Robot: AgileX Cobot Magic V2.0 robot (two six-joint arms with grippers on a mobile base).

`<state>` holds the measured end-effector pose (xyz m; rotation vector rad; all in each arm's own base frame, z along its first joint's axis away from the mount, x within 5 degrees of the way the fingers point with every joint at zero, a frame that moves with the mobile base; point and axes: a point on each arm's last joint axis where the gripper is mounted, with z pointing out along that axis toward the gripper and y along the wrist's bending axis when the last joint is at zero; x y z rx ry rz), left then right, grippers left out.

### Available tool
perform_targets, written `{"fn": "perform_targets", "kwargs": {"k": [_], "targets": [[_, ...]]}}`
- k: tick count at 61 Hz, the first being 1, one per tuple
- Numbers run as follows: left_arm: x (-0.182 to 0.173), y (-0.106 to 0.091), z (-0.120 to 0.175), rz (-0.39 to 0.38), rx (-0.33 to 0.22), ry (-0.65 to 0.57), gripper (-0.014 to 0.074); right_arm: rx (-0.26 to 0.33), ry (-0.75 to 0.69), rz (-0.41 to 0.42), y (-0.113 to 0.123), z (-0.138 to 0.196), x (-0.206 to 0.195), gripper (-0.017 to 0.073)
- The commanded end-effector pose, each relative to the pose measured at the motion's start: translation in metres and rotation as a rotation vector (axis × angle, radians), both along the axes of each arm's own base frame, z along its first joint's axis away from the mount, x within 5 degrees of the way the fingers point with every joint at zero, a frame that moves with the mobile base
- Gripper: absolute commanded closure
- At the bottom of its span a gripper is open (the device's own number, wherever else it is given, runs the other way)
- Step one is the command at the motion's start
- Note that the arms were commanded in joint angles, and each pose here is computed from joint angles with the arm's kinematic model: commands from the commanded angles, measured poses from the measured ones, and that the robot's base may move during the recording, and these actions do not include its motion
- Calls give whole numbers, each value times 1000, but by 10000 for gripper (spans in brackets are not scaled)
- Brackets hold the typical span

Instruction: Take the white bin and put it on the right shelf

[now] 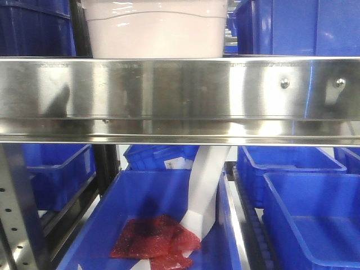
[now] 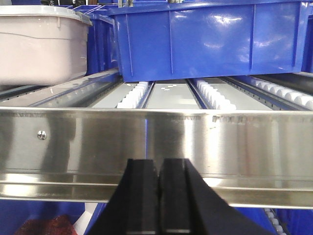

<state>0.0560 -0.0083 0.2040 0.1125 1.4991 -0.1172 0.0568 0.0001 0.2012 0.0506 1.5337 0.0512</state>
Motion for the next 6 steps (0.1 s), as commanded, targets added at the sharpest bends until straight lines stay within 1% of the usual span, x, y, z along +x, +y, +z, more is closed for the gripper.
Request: {"fn": "perform_targets", "kwargs": {"k": [1,6], "targets": [[-2,0,9,-10,-22,-100,712,-8,-102,-15,-1,9,-2,489],[-2,0,9,-10,-22,-100,712,-8,-102,-15,-1,9,-2,489]]}}
